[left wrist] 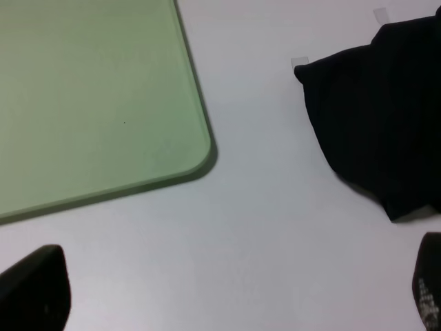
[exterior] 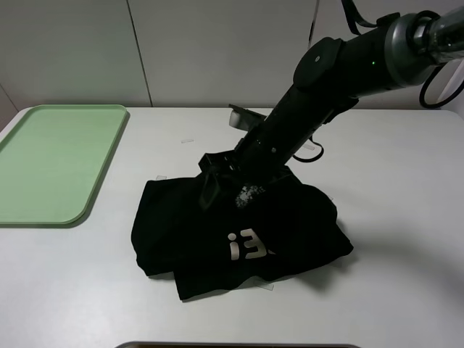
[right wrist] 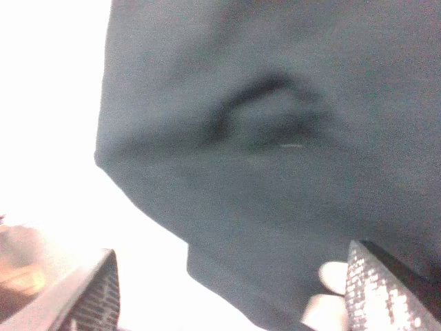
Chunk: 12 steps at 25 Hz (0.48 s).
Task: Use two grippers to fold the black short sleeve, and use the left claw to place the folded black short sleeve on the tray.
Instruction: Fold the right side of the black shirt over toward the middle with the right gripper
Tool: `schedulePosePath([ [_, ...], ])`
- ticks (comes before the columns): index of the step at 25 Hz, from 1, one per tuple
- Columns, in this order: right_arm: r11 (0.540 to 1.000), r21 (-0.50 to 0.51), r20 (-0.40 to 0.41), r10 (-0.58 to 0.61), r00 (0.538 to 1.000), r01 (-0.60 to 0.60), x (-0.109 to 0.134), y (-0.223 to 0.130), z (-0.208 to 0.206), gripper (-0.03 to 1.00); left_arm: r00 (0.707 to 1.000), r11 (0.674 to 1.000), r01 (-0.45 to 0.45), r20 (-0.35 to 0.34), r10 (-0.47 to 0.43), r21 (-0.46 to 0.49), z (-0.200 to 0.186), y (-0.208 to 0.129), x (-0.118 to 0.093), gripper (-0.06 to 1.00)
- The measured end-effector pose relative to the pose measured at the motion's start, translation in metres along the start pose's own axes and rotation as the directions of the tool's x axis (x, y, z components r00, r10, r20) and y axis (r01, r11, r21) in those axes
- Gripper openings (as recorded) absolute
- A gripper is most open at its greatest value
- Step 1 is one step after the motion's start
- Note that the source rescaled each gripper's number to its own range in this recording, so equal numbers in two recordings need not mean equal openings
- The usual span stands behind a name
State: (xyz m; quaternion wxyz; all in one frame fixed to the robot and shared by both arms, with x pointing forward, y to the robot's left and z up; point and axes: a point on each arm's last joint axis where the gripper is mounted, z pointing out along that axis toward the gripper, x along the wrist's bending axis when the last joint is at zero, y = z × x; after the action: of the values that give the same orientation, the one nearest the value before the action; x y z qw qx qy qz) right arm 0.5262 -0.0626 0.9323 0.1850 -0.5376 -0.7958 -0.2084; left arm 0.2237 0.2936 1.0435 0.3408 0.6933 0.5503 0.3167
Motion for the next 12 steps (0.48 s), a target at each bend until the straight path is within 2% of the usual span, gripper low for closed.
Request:
schedulePosePath([
  [4, 0.998, 0.023, -0.17, -0.055, 0.984, 0.06, 0.015, -0.003, 0.0, 0.73, 1.0, 1.0, 0.0, -0.001, 0.0, 0.0, 0.0, 0.0, 0.0, 1.0],
  [6, 0.991, 0.03, -0.203, -0.119, 0.972, 0.128, 0.017, -0.004, 0.0, 0.73, 1.0, 1.0, 0.0, -0.001, 0.0, 0.0, 0.0, 0.0, 0.0, 1.0],
  [9, 0.972, 0.051, -0.159, -0.219, 0.963, 0.229, 0.012, -0.007, 0.001, 0.73, 1.0, 1.0, 0.0, -0.001, 0.0, 0.0, 0.0, 0.0, 0.0, 1.0],
  [12, 0.936, 0.11, -0.034, -0.333, 0.942, 0.334, 0.001, -0.011, -0.003, 0.73, 1.0, 1.0, 0.0, -0.001, 0.0, 0.0, 0.0, 0.0, 0.0, 1.0],
])
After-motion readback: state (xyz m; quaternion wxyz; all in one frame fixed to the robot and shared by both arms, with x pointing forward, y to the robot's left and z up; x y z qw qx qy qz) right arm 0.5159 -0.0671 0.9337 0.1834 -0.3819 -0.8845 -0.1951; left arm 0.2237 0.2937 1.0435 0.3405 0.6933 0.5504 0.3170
